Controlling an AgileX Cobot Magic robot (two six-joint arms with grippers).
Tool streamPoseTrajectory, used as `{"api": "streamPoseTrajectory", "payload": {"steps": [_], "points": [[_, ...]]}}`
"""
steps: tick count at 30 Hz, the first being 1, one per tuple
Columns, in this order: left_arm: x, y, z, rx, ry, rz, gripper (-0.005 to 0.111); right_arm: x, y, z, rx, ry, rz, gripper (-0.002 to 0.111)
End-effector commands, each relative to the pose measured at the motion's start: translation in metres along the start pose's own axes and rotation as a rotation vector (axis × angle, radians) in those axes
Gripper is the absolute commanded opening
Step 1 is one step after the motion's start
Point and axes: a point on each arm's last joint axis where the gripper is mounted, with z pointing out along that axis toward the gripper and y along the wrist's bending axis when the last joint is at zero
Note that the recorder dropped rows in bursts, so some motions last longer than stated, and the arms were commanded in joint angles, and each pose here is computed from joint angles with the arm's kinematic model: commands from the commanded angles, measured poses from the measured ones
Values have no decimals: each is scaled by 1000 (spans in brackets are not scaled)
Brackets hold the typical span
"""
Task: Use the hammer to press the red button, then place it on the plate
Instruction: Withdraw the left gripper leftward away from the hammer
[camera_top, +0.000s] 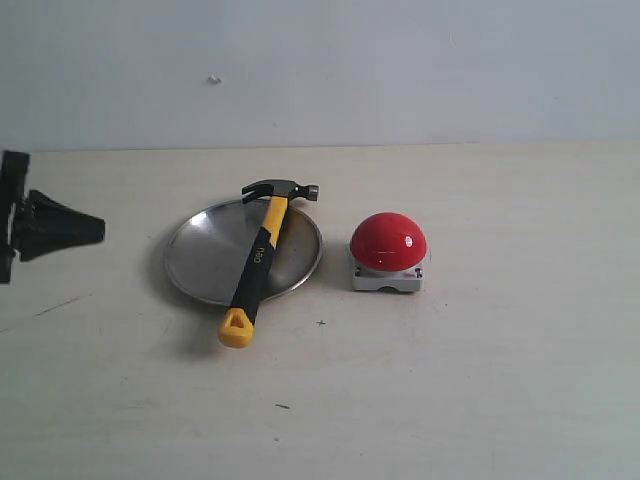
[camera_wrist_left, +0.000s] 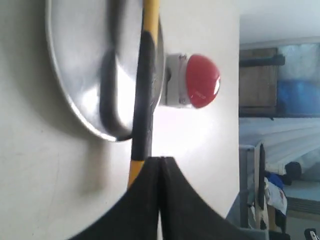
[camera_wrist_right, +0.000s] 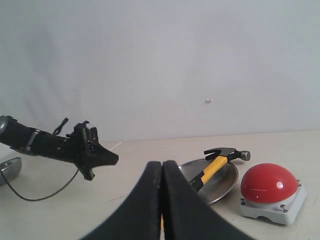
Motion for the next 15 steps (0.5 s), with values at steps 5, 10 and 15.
{"api": "streamPoseTrajectory", "payload": {"steps": [5,10,15], "points": [[13,-111,-62,104,-374,395,0,0,-8,-1,80,-11,-14,0],[54,-142,-86,-90,-590,507,0,-2,-18,-2,196,-20,-97,0],[107,-161,-102,-227,-756,603,0,-3,-28,-5,311,-30,-105,0]]}}
